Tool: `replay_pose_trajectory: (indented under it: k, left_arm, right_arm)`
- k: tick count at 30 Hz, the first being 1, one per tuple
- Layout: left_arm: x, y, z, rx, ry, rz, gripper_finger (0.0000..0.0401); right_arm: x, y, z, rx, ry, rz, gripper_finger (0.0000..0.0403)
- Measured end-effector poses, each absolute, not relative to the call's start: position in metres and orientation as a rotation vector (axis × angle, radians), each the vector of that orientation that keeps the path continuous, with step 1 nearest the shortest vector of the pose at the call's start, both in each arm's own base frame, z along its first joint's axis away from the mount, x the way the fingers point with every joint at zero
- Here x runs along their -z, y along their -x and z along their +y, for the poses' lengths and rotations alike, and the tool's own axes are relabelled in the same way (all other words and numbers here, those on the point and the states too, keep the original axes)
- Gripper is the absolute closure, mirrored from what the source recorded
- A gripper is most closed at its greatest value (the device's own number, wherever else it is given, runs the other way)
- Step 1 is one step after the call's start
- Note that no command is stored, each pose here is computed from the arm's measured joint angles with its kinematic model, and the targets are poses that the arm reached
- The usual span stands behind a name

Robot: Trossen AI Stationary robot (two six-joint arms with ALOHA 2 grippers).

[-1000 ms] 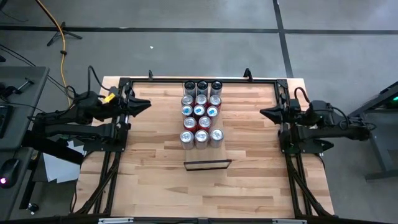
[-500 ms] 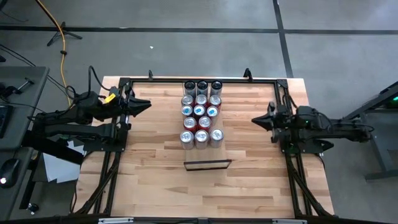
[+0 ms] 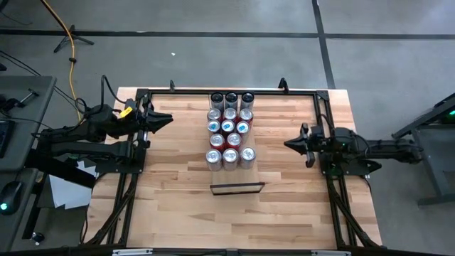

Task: Place canned beverage on shelf
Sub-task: Return to Home Position

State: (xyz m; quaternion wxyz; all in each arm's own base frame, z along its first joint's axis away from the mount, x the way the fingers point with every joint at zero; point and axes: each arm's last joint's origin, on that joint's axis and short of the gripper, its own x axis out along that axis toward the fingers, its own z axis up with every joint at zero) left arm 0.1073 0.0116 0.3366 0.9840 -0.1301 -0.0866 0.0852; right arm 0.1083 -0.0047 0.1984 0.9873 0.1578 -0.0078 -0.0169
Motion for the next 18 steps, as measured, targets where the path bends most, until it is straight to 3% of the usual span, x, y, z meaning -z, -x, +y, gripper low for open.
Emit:
replay_pose_trajectory:
  k: [18]
  left_arm:
    - [-0.336,-0.107,0.012,-0.173,0.262,-0.173,0.0398]
  right_arm:
    - [-0.170,-0.102,-0.005,0.050,-0.322,-0.042,0.0403]
